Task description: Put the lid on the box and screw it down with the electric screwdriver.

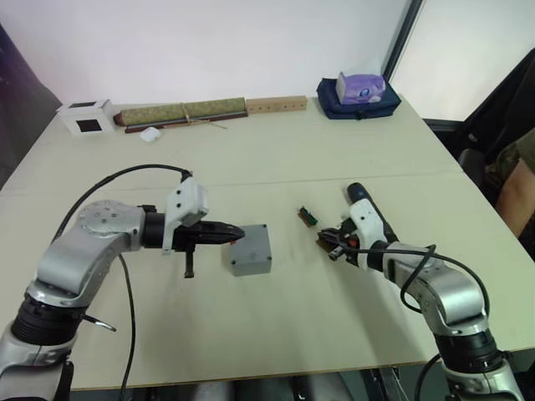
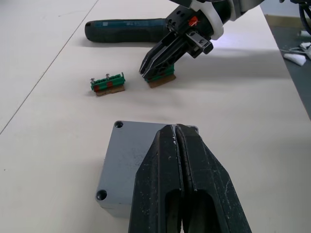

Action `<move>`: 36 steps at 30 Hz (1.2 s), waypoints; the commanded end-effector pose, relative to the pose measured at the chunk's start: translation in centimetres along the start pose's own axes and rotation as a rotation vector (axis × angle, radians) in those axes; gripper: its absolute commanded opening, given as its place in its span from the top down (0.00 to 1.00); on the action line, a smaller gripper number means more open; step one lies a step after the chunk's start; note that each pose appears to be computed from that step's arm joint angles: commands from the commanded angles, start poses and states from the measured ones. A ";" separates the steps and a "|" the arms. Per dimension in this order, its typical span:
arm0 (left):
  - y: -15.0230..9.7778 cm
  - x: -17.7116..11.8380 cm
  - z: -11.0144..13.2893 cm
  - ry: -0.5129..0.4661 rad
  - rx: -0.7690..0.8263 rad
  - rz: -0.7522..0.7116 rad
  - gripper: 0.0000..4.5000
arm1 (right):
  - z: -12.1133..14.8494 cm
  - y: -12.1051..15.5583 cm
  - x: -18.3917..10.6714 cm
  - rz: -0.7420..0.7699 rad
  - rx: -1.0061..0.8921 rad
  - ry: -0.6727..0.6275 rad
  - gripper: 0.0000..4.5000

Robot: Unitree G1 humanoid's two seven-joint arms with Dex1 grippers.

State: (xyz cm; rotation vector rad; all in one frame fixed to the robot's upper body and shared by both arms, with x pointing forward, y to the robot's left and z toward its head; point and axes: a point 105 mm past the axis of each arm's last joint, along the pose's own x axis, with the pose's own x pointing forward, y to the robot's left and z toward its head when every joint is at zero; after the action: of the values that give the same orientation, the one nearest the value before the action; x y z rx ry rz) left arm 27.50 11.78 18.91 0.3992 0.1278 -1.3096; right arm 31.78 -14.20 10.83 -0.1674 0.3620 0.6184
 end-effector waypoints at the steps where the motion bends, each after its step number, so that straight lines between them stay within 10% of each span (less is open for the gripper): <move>1: -0.2 0.0 0.6 -0.012 0.024 -0.005 1.00 | 2.0 -0.3 -0.8 -0.010 -0.016 -0.065 0.98; 18: -0.2 0.2 0.5 -0.007 0.026 0.013 1.00 | 0.4 -0.2 0.4 -0.006 -0.031 -0.024 0.98; 24: -0.1 0.2 0.5 -0.007 0.026 0.014 1.00 | 1.1 -0.3 -0.1 -0.006 -0.043 -0.043 0.43; 36: -0.1 0.3 0.5 -0.006 0.030 0.007 1.00 | 1.3 -0.5 -0.4 -0.017 -0.033 -0.057 0.43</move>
State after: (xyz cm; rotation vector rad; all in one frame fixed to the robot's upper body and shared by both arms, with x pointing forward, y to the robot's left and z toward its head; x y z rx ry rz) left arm 27.63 11.58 18.44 0.3977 0.1397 -1.2974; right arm 32.26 -14.62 10.92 -0.1775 0.3450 0.6081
